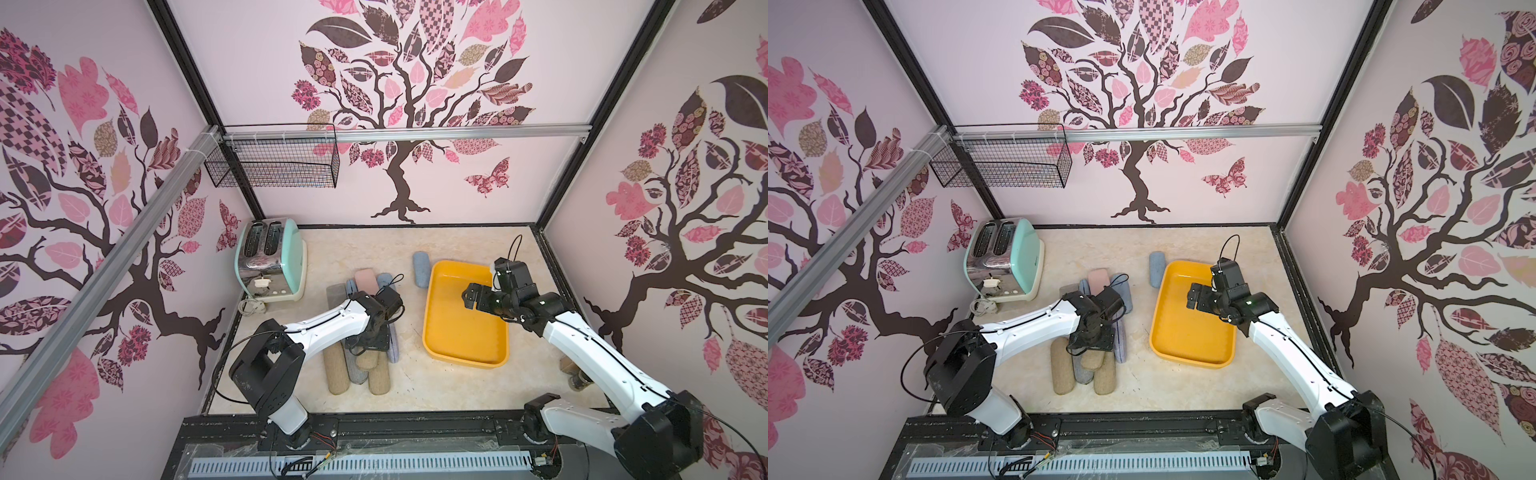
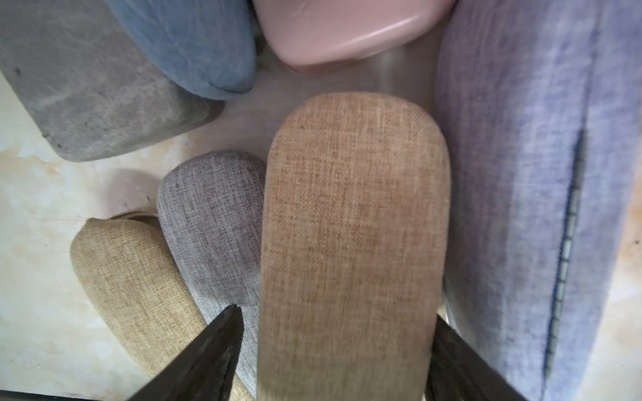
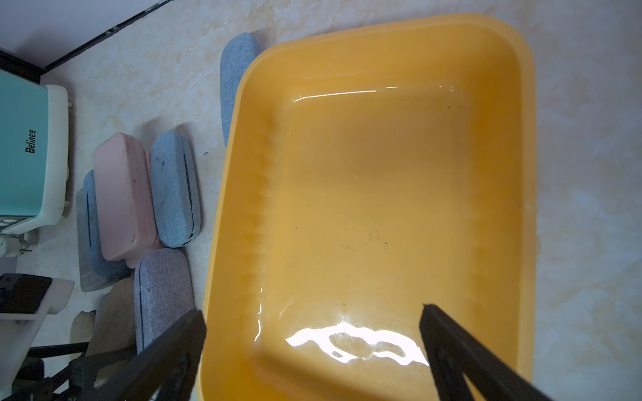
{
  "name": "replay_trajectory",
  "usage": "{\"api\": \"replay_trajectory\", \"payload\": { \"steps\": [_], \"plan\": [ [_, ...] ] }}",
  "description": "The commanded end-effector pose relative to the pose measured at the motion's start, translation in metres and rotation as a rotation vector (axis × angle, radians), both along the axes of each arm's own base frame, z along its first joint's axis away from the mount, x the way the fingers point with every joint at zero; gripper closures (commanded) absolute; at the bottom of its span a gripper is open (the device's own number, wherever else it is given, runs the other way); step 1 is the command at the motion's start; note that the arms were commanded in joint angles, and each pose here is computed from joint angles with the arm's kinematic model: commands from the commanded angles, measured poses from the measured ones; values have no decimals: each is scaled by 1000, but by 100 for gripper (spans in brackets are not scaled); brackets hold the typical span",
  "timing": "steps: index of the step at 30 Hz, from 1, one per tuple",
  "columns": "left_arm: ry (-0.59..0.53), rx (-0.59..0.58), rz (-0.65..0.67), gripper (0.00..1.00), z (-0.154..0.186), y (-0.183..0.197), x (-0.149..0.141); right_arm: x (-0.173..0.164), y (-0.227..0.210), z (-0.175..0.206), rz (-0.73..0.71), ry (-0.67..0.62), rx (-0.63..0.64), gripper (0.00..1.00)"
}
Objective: Put the glasses cases into the storage boxes
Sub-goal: Pick up the glasses case.
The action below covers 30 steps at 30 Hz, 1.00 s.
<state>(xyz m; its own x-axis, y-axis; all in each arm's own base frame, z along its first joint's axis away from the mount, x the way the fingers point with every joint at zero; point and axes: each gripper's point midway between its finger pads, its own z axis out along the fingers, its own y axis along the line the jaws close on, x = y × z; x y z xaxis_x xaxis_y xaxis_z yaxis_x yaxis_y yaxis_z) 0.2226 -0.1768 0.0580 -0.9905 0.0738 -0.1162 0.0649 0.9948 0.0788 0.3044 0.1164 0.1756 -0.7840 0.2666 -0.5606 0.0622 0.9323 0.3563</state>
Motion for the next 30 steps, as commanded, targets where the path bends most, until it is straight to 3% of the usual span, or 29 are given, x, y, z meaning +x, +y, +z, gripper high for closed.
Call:
{"api": "replay_trajectory", "payload": {
  "steps": [1, 9, 12, 17, 21, 23, 26, 30],
  "plan": [
    [1, -7, -1, 26, -2, 2, -3, 1, -3, 11, -14, -27, -10, 0],
    [-30, -9, 10, 48, 6, 5, -1, 4, -6, 22, -29, -50, -18, 1],
    [-36, -5, 13, 52, 15, 7, -1, 4, -8, 28, -35, -67, -22, 1],
    [-169, -44, -35, 53, 77, -5, 24, 5, -18, 44, -69, -106, -61, 1],
    [-325, -154, -106, 49, 148, -48, 60, 8, -38, 66, -140, -135, -120, 0],
    [-359, -206, -142, 49, 165, -80, 73, 8, -53, 76, -195, -134, -123, 0],
    [-348, -314, -204, 51, 167, -141, 82, 6, -87, 87, -304, -135, -102, 1],
    [-281, -332, -300, 53, 130, -208, 76, -1, -114, 94, -375, -127, -139, 1]
  ]
}}
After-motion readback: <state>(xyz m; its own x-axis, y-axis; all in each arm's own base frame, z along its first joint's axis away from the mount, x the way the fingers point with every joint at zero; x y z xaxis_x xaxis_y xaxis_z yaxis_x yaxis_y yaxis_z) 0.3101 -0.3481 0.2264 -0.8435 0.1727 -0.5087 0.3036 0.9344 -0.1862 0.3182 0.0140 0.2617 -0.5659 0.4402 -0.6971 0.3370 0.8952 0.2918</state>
